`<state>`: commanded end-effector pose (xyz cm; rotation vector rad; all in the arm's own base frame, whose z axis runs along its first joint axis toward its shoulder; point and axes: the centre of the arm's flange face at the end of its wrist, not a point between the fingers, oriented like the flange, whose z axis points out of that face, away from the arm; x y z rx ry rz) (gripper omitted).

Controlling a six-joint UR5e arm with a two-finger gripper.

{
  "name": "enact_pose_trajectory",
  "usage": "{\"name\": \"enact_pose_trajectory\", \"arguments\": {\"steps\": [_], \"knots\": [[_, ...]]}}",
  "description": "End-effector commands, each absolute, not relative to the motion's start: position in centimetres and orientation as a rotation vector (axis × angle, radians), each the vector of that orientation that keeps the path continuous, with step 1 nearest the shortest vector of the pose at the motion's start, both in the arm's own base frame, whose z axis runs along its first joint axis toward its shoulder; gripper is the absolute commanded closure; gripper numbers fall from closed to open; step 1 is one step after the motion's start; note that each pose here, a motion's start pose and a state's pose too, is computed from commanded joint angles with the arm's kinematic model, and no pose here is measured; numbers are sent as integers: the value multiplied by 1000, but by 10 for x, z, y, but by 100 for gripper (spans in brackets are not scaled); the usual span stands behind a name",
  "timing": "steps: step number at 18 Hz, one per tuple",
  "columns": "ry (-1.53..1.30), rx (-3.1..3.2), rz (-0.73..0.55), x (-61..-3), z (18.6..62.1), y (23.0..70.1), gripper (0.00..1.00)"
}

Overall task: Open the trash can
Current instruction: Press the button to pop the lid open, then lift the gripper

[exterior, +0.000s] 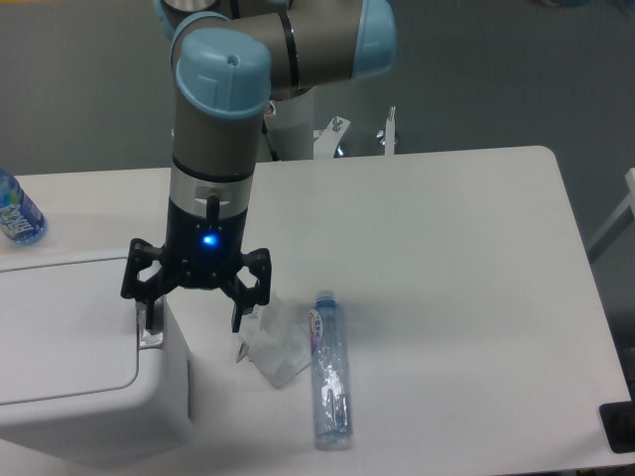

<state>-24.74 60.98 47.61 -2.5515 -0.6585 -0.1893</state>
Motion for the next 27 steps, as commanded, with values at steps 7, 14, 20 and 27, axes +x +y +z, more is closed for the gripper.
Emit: {"name": "enact_pose_trajectory", "arguments": {"steps": [7,14,20,27], "knots": [[-659,-2553,-190,-248,475,611,0],[-643,-2522,-170,-250,494,613,0],[-631,-2424,-59,-295,543,596,0],[-538,-2456,105,-368,548,537,0]]}}
